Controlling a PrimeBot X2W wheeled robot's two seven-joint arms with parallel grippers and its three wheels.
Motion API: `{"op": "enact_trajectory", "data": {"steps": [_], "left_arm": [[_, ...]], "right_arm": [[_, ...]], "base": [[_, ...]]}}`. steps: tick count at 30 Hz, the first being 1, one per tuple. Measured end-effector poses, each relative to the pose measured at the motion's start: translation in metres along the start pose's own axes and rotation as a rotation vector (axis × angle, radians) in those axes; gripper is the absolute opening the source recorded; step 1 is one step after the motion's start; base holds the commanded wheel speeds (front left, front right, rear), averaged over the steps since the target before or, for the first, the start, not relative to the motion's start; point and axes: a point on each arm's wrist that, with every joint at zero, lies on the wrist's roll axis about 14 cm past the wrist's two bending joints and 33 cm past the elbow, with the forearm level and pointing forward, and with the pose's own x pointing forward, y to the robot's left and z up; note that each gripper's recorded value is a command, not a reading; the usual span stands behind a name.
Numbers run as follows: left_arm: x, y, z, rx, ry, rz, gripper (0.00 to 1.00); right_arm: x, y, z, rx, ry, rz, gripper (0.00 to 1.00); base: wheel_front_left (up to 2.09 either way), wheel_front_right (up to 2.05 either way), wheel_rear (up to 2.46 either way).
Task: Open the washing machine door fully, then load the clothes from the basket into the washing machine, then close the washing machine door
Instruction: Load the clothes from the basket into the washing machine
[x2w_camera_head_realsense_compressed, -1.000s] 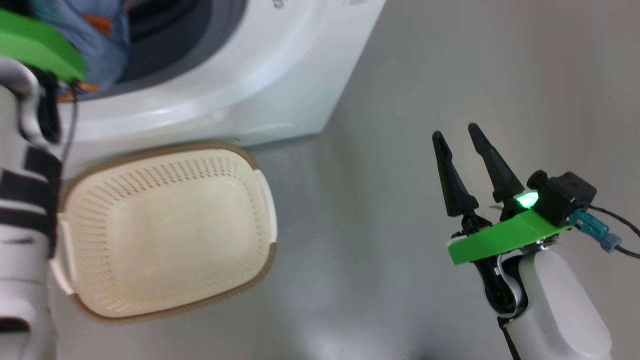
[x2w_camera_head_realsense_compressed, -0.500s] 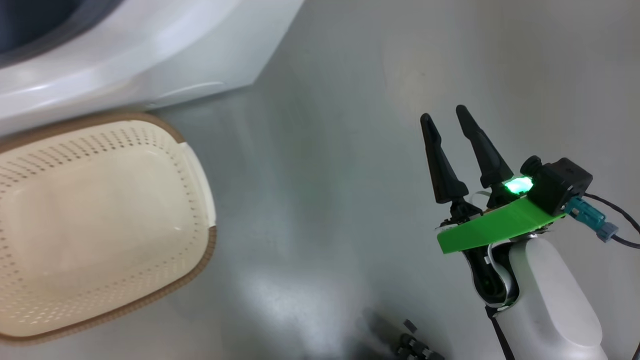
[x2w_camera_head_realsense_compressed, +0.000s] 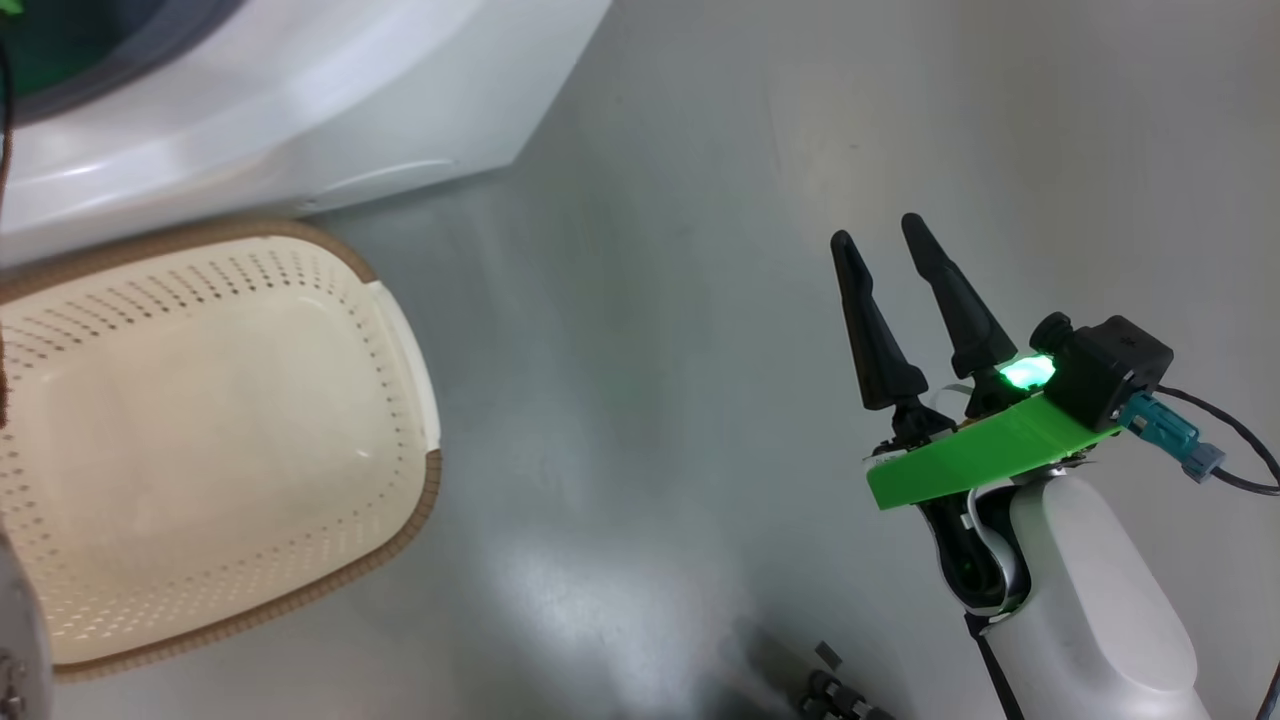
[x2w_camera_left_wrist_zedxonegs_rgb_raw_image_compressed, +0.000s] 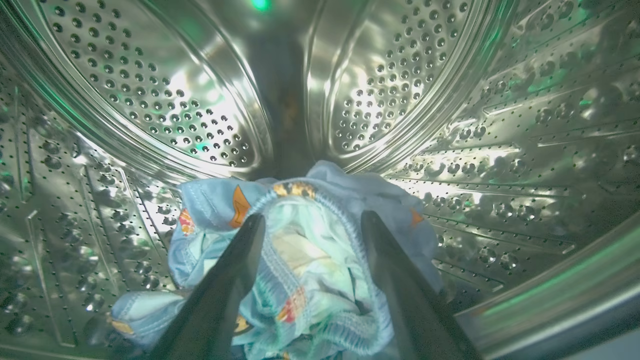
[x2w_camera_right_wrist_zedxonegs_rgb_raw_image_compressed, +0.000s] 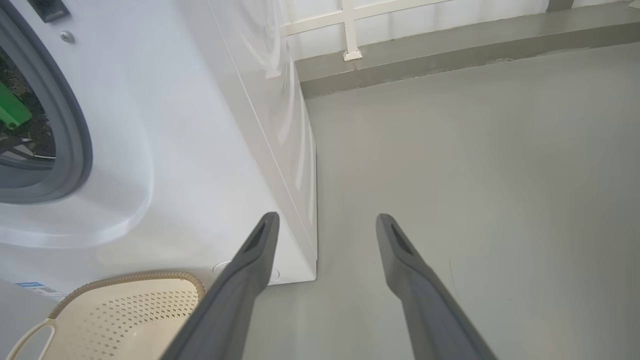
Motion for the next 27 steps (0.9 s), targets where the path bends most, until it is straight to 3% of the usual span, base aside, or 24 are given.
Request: {"op": "enact_trajectory", "data": {"steps": [13, 27], "left_arm": [[-0.049, -0.003, 0.029, 0.007, -0.016, 0.000, 1.00], [-0.136, 0.000, 0.067, 0.017, -0.072, 0.007, 1.00]], "right_arm": [[-0.001, 0.024, 0.038, -0.003, -0.092, 0.071, 1.00], [-0.022, 0.043, 0.076, -0.001, -0.177, 0.145, 1.00]], "base": [[0.00, 0.00, 0.00], [0.00, 0.00, 0.00]]}}
